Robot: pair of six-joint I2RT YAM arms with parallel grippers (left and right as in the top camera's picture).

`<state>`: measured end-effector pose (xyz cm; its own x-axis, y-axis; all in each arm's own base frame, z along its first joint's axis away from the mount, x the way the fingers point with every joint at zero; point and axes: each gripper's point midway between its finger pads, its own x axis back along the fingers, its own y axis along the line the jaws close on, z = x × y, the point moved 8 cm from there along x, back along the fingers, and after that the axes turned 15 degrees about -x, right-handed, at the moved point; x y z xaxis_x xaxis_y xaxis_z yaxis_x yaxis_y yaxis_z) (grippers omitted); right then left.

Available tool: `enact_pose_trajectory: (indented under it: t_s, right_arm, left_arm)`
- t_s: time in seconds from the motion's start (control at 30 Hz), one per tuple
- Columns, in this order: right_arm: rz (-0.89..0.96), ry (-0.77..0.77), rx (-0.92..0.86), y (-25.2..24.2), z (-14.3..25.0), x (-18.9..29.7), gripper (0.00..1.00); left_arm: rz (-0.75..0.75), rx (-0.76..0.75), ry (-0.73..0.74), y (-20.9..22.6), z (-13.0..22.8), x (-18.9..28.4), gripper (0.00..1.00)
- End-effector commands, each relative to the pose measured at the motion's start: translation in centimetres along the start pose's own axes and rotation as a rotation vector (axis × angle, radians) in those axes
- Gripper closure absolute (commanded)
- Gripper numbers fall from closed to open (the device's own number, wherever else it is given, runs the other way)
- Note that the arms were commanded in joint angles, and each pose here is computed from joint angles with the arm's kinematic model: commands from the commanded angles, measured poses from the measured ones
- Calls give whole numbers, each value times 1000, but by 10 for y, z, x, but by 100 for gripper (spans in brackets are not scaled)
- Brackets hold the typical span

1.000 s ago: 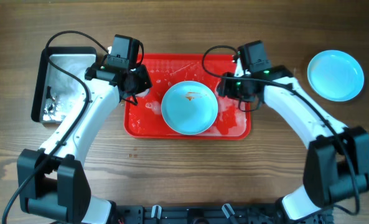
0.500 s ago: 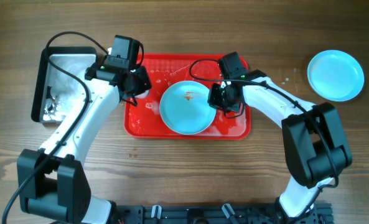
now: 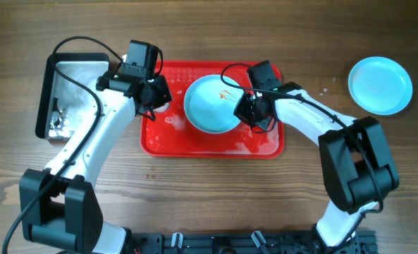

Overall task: Clean dirty plates on tray and stack at the side
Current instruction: 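Grip the last plate's rim with the right gripper, tilting it up, then scrub the tilted plate with the sponge in the left gripper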

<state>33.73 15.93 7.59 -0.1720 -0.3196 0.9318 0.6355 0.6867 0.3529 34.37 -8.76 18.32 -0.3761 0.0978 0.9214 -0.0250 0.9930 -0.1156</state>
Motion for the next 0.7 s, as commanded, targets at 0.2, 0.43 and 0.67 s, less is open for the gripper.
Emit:
enact_pose_trajectory:
  t_s: [0.2, 0.43, 0.67]
  right_arm:
    - [-60, 165, 444, 15, 53, -17, 96]
    - [-74, 163, 463, 21, 58, -16, 96]
    - [-81, 167, 464, 22, 58, -16, 96]
  left_arm:
    - [1, -9, 36, 0, 0, -13, 96]
    - [344, -415, 76, -51, 21, -49, 96]
    - [397, -733, 111, -111, 58, -71, 96]
